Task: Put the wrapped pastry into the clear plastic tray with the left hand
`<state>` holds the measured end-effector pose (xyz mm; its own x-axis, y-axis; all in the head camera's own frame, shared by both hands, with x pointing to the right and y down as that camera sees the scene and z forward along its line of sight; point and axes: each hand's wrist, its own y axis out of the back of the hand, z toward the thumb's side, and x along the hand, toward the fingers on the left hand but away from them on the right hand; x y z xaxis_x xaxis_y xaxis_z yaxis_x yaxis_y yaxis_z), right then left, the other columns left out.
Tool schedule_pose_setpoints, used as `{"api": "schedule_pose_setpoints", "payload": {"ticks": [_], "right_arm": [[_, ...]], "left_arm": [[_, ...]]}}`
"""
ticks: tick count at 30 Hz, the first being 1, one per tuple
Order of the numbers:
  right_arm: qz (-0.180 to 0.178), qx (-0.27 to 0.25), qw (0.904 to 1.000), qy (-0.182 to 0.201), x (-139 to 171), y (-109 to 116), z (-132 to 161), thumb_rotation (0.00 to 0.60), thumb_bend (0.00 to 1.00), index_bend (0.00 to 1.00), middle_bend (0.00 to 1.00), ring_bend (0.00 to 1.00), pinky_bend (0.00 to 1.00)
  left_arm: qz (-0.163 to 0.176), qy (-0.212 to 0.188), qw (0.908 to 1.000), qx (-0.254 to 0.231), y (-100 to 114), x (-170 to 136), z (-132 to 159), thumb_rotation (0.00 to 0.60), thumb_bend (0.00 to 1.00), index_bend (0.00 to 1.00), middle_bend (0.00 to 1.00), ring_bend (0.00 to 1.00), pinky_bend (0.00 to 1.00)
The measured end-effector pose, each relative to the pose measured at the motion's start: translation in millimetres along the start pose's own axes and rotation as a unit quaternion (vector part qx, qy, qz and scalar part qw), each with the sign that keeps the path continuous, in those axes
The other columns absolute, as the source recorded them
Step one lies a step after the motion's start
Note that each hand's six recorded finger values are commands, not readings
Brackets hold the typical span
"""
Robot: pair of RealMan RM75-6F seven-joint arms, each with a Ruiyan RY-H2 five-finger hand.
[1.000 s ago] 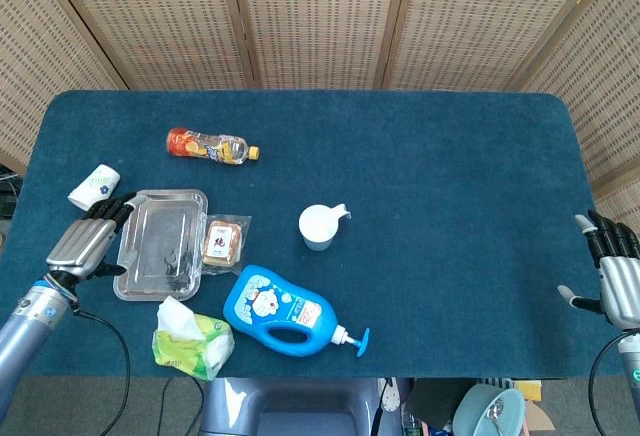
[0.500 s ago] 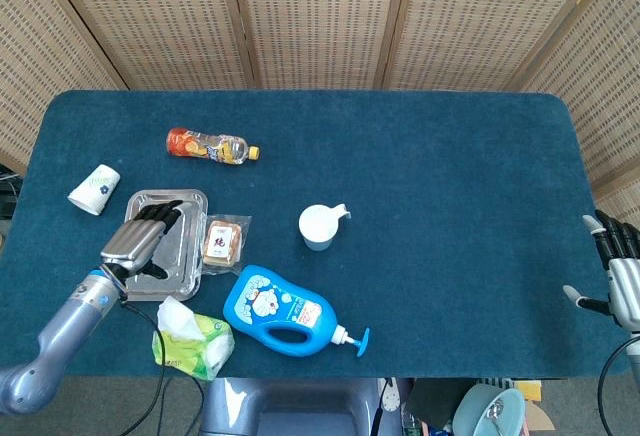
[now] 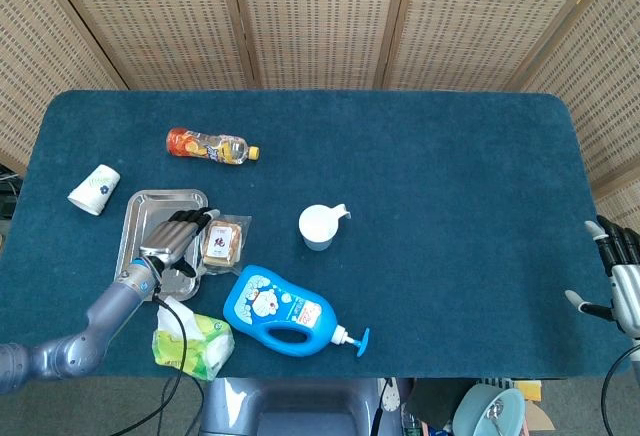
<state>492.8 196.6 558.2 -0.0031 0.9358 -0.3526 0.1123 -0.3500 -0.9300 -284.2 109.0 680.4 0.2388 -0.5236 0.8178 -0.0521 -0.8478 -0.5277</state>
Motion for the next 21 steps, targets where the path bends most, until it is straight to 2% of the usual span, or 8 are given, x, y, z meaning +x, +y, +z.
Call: {"api": "schedule_pose_setpoints", "payload": {"ticks": [12,18,21], "right_arm": [[-0.004,-0.005,1.0000,0.000,5,0,-5,0.600,0.18,0.00,0.00,0.00,0.00],[-0.008,-0.008,0.9999,-0.002,8,1,-9,0.600,0.18,0.00,0.00,0.00,0.00],[-0.007,-0.008,0.9999,-0.002,9,0,-9,0.600,0.18,0.00,0.00,0.00,0.00]], "left_arm": [[-0.011,-0.005,0.9999,0.010,-10,17,11,0.600,0.30,0.00,0.00,0.00,0.00],[-0.013,0.002,0.9999,0.009,-14,24,10,0.600,0.37,0.01,0.00,0.00,0.07],[-0.016,0.003,0.9998,0.006,-17,28,10,0.600,0.42,0.08,0.04,0.00,0.13]]}}
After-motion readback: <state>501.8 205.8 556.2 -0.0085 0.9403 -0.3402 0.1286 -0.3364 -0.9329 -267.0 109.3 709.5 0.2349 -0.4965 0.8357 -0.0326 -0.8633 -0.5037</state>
